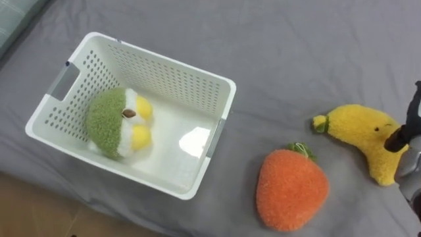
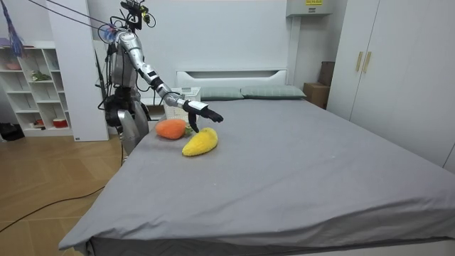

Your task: Collect toys from the bed

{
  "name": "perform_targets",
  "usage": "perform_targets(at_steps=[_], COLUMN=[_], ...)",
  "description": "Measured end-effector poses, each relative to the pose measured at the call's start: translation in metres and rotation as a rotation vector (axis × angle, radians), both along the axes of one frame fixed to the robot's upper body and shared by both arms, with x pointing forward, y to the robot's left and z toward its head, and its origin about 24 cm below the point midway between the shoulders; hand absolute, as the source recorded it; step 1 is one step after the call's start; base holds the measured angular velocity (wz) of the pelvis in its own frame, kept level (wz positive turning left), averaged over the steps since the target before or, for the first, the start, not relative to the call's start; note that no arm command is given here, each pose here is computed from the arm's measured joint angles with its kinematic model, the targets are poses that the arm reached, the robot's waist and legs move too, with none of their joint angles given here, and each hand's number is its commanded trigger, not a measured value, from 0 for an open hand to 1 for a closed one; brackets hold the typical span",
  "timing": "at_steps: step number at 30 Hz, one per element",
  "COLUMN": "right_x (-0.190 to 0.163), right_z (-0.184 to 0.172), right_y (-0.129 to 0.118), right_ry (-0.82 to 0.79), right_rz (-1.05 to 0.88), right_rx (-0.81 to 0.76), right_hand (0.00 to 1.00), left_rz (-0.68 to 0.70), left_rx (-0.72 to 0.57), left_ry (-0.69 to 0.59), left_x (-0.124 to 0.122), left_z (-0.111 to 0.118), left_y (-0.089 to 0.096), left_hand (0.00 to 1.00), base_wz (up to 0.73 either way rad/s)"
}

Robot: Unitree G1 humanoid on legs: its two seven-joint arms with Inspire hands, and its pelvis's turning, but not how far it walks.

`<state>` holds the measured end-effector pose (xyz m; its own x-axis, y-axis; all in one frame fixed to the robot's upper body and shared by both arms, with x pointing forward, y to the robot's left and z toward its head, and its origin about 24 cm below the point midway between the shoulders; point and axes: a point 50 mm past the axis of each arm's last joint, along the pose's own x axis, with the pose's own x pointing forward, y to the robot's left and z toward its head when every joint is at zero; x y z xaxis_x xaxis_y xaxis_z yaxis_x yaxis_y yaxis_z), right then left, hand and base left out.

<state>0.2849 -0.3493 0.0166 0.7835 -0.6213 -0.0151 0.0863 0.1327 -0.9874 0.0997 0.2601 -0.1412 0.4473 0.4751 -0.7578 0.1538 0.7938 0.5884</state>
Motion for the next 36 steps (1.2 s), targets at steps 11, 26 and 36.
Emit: perform_targets(at_steps=[11,26,36], right_x=[-0.002,0.000,-0.001], right_z=[-0.003,-0.004,-0.006], right_y=[-0.004,-0.003,-0.004], right_ry=[-0.005,0.020,0.038], right_rz=[-0.088,-0.086,-0.086], right_rx=[0.082,0.141,0.155], right_hand=[0.00,1.00,1.00], left_rz=[-0.032,-0.040,-0.041], left_rx=[-0.018,-0.049,-0.040], left_ry=[-0.033,-0.042,-0.064], left_x=[0.017,0.017,0.018], left_z=[0.002,0.001,0.002], left_y=[-0.006,-0.011,-0.011], left_hand=[0.00,0.00,0.00], base_wz=[0.03,0.00,0.01])
